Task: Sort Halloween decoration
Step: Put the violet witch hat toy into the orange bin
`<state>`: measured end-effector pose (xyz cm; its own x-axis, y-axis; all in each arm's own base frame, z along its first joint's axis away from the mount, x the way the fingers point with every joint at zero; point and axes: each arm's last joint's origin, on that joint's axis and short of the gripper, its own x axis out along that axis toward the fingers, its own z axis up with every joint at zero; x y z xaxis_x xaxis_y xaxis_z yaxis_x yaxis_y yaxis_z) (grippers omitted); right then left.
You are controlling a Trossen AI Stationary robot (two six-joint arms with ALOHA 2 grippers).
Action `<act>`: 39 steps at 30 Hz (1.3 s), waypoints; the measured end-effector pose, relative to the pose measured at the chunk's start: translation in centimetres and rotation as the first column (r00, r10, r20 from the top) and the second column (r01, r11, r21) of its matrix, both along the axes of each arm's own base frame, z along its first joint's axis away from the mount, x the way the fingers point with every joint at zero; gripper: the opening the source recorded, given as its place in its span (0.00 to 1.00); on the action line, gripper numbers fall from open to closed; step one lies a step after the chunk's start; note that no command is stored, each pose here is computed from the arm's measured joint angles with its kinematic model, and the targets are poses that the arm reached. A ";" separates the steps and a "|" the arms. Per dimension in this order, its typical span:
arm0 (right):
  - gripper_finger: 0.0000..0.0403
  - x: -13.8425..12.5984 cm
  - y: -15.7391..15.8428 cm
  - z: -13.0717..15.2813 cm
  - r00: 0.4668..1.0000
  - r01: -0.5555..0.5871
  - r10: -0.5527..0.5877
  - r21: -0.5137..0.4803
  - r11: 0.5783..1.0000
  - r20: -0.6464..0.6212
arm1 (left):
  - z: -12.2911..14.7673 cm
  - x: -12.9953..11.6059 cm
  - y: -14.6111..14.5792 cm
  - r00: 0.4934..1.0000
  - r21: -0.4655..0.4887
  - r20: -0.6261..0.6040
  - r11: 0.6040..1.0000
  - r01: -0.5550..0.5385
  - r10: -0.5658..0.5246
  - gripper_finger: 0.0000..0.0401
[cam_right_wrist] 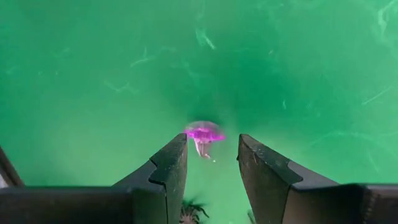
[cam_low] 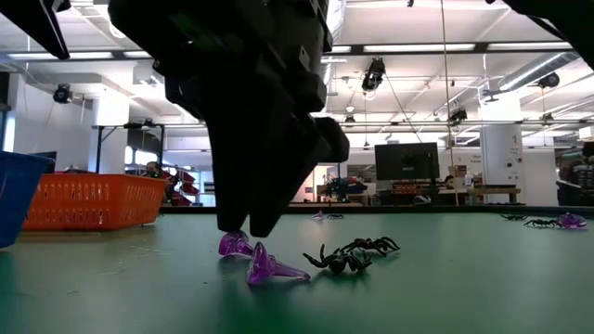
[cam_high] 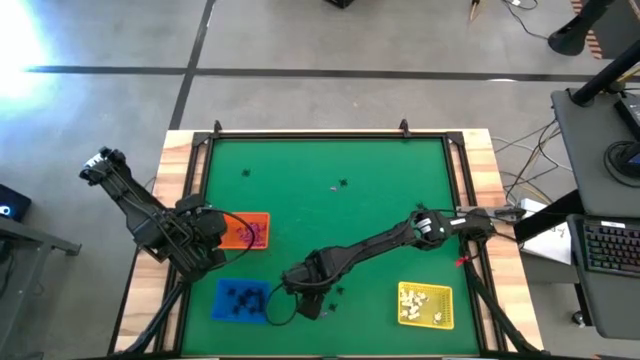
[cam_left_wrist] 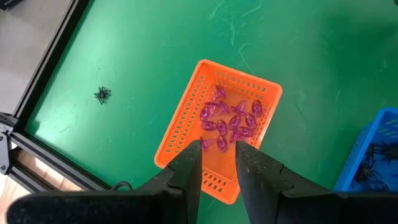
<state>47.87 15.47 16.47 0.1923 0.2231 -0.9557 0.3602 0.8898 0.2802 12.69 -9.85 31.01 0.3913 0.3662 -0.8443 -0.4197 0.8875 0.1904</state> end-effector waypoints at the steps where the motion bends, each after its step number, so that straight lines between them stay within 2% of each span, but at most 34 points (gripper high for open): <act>1: 0.33 0.0 0.0 -0.1 1.000 0.000 0.000 0.000 1.000 -0.002 | 0.0 0.0 0.0 1.000 -0.002 0.002 1.000 0.000 0.000 0.20; 18: 0.32 -0.2 -0.5 -2.5 1.000 0.010 -0.010 0.008 1.000 -0.003 | 0.0 0.2 -0.2 1.000 -0.015 0.018 1.000 0.001 0.000 0.20; 21: 0.27 -0.2 -0.8 -2.6 1.000 0.025 -0.025 0.009 1.000 -0.010 | 0.0 0.2 -0.2 1.000 -0.016 0.019 1.000 0.001 0.000 0.20; 28: 0.05 -0.1 -1.5 -2.7 0.998 0.053 -0.052 0.013 0.999 -0.023 | 0.0 0.2 -0.2 1.000 -0.019 0.022 1.000 0.001 0.000 0.20; 39: 0.03 0.2 -1.6 -1.5 0.998 0.067 -0.067 0.006 0.998 -0.008 | 0.0 0.2 -0.2 1.000 -0.018 0.021 1.000 0.001 -0.001 0.20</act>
<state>48.10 13.92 14.96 0.1995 0.2162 -0.9557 0.4214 0.8616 0.2829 12.88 -10.03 31.03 0.4094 0.3504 -0.8424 -0.4227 0.8911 0.1652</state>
